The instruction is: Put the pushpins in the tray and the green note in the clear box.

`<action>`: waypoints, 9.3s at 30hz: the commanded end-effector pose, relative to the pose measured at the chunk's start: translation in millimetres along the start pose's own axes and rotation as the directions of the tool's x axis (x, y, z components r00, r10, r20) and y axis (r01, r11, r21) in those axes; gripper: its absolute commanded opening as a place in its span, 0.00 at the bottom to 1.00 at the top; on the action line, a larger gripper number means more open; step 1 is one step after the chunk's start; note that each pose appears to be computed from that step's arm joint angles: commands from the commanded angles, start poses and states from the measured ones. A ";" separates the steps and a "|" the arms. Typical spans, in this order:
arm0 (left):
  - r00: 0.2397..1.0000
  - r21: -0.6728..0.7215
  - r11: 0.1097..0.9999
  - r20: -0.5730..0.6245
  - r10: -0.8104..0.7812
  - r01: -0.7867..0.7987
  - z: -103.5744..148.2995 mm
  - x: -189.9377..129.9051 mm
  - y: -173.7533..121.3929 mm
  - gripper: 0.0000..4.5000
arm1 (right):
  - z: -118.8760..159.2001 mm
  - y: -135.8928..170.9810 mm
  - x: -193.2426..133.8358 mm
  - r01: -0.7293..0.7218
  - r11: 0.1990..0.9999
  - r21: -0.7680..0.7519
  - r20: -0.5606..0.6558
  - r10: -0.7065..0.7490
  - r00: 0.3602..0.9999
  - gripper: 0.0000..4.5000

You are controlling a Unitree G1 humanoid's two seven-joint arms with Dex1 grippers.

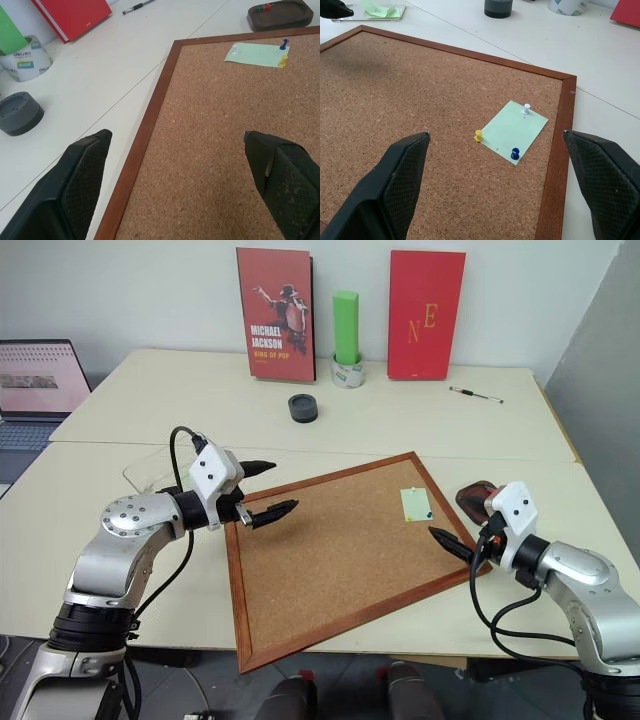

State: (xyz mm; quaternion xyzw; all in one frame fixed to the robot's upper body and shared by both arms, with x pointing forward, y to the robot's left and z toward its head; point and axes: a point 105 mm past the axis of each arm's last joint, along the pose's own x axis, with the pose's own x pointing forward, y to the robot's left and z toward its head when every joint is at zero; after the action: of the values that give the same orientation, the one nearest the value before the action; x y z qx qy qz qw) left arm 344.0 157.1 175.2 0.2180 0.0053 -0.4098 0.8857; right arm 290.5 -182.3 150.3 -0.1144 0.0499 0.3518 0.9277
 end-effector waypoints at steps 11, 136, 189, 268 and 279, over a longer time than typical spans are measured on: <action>0.999 0.016 1.000 0.042 -0.017 0.016 23.0 6.5 4.8 1.00 | 8.8 7.8 -7.1 0.016 1.000 -0.021 0.052 -0.015 0.999 1.00; 0.932 0.029 0.940 -0.147 -0.332 0.340 -77.8 72.1 -74.4 0.02 | -37.2 -76.7 34.4 0.471 0.810 -0.350 -0.103 -0.533 0.840 0.01; 0.935 0.048 0.943 -0.156 -0.317 0.328 -76.8 72.1 -65.8 0.02 | -34.9 -10.4 70.4 0.346 0.938 0.039 -0.023 -0.345 0.938 0.22; 0.927 0.074 0.932 -0.156 -0.342 0.356 -75.5 76.8 -70.2 0.02 | -24.9 29.9 68.1 0.219 0.975 0.031 0.053 -0.220 0.974 0.68; 0.929 0.079 0.934 -0.160 -0.333 0.348 -74.6 74.2 -67.0 0.02 | -31.7 18.1 85.4 0.246 0.969 0.003 0.042 -0.246 0.968 0.55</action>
State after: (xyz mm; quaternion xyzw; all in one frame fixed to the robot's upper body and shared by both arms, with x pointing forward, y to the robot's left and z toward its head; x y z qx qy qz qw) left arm 357.2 81.8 85.9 0.2737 0.0421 -0.5533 0.7856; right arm 337.5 -124.3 89.9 -0.1042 0.0422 0.2408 0.9640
